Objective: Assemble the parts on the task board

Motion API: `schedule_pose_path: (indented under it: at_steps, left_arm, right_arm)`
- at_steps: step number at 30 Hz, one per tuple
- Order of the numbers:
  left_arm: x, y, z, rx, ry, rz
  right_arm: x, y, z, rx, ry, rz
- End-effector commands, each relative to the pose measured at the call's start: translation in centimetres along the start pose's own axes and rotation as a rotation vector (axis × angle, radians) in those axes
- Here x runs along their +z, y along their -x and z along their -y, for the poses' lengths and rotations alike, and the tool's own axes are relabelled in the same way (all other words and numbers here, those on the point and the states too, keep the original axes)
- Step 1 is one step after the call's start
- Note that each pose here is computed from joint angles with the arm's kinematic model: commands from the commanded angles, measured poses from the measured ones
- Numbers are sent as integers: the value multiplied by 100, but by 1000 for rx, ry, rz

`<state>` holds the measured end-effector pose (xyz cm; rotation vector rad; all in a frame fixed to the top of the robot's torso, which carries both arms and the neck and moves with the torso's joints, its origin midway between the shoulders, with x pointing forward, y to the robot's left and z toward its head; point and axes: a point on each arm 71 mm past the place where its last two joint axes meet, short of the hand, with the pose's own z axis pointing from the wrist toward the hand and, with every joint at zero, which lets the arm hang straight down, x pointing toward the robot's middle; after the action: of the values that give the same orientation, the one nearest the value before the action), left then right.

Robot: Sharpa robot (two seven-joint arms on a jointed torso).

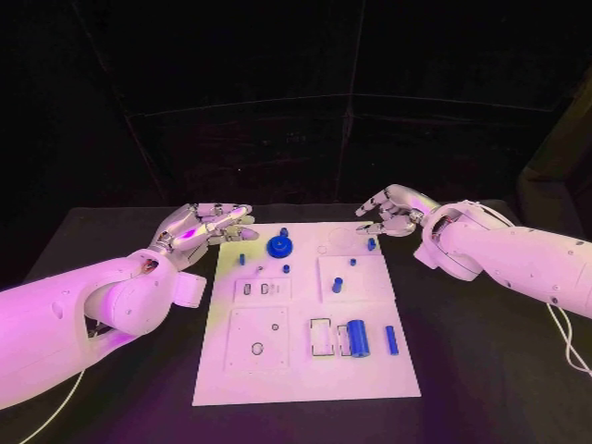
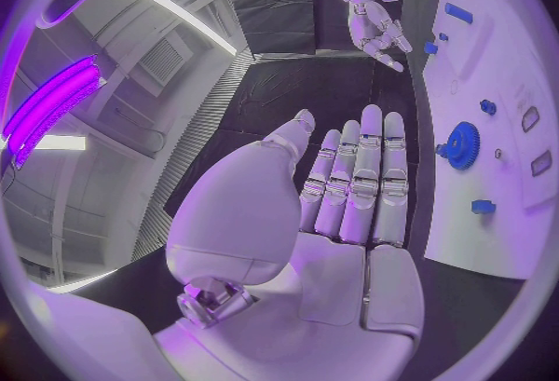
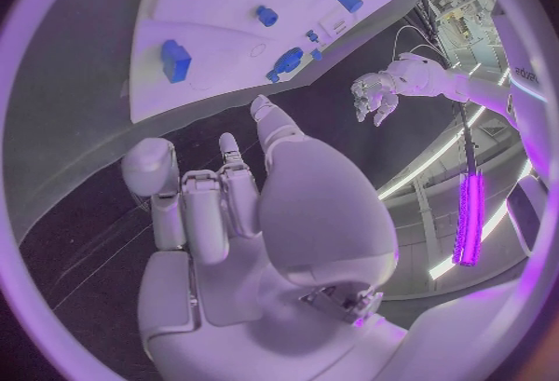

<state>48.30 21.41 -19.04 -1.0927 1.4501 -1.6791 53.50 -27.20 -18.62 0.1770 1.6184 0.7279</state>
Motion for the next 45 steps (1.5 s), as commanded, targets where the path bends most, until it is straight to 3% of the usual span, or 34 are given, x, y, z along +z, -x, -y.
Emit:
schedule_pose_path:
  at_steps: [1,22,45]
  left_arm:
    - [10,-16,12,0,-11,-13]
    - [38,-2,-4,0,-12,-13]
    - [43,1,-16,1,-9,-11]
  right_arm:
    - [-25,13,35,97,32,-29]
    - [-164,-191,438,126,-55,-75]
    - [-127,-229,514,108,-72,-91]
